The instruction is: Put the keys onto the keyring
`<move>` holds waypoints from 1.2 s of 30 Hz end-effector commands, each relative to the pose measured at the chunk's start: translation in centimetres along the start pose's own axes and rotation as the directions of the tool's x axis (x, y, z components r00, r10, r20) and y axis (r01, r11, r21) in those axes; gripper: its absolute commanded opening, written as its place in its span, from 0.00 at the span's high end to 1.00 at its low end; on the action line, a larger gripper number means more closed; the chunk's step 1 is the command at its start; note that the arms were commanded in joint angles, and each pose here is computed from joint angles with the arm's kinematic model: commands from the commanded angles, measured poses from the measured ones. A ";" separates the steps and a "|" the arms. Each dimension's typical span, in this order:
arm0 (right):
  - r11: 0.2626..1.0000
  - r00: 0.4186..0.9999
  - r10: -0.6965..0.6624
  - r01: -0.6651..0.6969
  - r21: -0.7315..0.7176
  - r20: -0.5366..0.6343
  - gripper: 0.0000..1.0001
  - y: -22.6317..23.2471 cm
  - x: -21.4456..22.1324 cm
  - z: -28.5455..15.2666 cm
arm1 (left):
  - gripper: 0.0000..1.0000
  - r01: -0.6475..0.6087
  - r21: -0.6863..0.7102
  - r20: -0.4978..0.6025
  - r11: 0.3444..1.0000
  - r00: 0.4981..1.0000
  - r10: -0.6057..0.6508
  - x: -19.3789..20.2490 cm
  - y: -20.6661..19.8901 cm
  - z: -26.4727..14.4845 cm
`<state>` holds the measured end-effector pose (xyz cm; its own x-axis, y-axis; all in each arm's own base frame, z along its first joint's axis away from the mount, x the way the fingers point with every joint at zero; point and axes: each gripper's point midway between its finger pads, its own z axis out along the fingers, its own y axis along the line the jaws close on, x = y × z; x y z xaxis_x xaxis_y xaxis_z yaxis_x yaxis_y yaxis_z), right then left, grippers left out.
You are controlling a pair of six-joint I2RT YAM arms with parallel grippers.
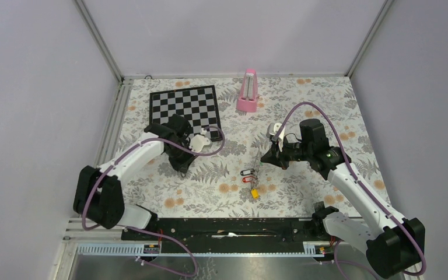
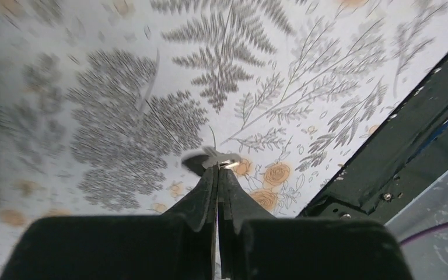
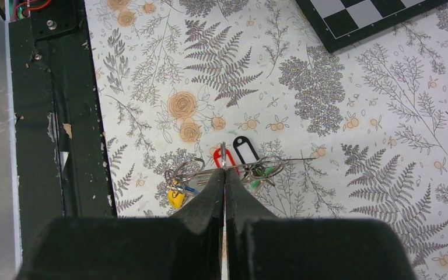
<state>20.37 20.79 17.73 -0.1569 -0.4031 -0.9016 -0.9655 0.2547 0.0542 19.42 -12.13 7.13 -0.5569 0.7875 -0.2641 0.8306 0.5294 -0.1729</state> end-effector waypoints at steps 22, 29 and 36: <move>0.991 0.997 0.078 -0.078 -0.110 -0.002 1.00 1.0 -6.0 2.6 | 1.00 -0.655 -0.207 0.744 0.726 0.376 0.552 -20.2 -10.4 -14.6; 0.966 0.971 0.240 -0.238 -0.107 0.015 1.00 0.2 -6.8 4.2 | 1.00 -0.689 -0.313 0.683 0.654 0.315 0.658 -21.3 -11.2 -13.5; 0.923 0.933 0.361 -0.357 -0.142 0.003 1.00 0.1 -6.8 5.6 | 1.00 -0.686 -0.417 0.596 0.597 0.290 0.749 -22.1 -10.7 -13.1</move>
<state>21.69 26.82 18.87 -0.4750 -0.3553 -0.8051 -0.8759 0.2790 0.3937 21.09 -30.65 25.45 0.3473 0.4321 -0.8323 0.9371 -0.1255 0.3258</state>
